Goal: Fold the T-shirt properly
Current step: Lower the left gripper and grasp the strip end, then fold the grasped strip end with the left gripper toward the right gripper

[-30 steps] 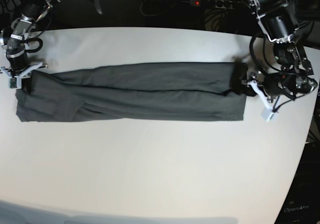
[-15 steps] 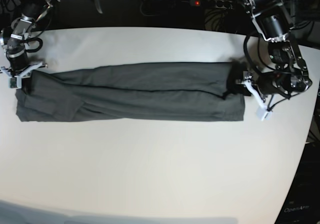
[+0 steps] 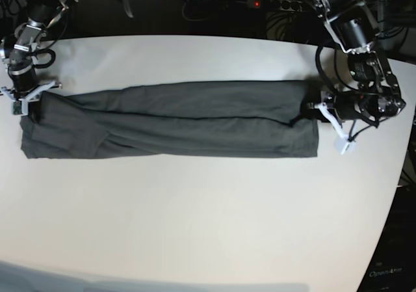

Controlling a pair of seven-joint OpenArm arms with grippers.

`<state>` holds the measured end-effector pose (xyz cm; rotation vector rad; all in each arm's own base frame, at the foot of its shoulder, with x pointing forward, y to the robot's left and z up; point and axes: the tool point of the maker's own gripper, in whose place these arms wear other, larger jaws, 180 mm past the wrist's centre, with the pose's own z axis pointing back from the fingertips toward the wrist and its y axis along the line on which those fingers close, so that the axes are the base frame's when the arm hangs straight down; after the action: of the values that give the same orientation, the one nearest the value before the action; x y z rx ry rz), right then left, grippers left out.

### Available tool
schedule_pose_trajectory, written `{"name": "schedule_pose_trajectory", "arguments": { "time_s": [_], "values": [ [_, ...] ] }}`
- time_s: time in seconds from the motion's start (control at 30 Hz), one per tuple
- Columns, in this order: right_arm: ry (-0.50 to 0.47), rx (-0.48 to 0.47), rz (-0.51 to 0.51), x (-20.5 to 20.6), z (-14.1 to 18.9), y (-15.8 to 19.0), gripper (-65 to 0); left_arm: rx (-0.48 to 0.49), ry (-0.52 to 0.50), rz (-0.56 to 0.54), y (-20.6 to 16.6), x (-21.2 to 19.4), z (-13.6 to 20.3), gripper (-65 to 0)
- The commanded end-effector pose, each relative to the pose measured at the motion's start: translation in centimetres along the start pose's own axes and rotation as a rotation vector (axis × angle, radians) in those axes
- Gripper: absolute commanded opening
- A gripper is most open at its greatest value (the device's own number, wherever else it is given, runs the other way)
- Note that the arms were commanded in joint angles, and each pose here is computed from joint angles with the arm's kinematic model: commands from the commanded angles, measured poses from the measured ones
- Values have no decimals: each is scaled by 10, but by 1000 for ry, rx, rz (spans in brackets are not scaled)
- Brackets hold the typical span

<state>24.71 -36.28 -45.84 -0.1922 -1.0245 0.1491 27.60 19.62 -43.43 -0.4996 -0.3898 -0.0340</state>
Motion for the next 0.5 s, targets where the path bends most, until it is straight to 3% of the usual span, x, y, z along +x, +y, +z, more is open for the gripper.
{"name": "schedule_pose_trajectory", "arguments": {
  "time_s": [0.0, 0.47],
  "values": [
    [388, 120, 78, -88, 23, 35, -647, 18, -31, -22, 2, 16, 8, -618],
    [398, 137, 80, -91, 23, 46, -647, -69, -180, -101, -63, 66, 1, -618]
  ]
}}
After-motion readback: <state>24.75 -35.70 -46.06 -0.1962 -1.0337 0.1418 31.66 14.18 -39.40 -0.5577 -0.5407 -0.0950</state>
